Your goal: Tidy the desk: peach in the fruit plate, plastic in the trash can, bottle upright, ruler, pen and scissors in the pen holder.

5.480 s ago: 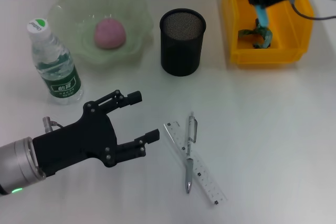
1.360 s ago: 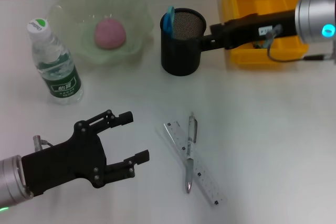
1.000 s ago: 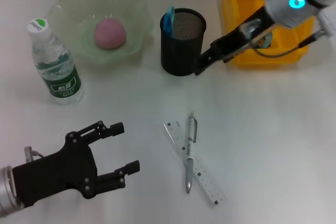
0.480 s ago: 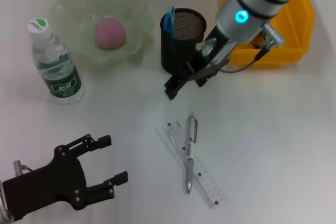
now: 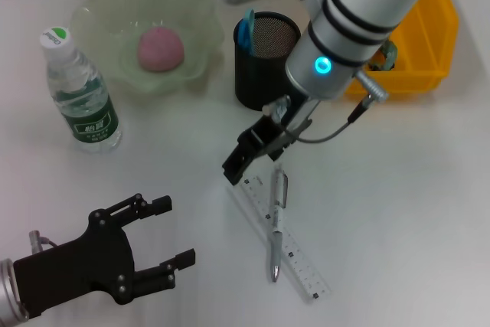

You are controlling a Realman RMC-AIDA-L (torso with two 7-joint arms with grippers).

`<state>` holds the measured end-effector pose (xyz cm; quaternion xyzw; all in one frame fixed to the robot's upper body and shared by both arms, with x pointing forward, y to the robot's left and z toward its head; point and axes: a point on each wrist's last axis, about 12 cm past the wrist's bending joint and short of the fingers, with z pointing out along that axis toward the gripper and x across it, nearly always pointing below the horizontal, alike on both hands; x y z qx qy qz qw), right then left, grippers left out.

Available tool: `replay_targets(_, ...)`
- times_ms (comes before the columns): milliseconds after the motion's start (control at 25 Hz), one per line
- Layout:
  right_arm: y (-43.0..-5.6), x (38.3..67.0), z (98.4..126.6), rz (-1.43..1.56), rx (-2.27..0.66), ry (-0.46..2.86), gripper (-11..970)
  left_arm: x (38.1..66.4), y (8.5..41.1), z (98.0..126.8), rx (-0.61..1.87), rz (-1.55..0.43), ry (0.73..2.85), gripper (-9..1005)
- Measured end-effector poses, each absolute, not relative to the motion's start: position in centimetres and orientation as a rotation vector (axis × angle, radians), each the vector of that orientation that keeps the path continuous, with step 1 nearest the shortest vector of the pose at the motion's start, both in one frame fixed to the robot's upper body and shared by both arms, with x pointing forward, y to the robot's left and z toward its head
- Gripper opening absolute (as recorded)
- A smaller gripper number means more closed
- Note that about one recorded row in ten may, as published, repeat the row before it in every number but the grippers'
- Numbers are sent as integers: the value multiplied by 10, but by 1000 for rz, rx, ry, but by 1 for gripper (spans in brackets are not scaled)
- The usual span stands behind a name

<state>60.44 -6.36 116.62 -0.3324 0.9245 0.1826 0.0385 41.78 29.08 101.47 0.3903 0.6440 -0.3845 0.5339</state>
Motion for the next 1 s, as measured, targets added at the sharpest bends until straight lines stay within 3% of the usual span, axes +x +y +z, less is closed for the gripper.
replay_targets(1000, -58, 594, 1136, 506, -1069, 2840, 825, 419, 289, 1014, 932, -914, 1540, 802)
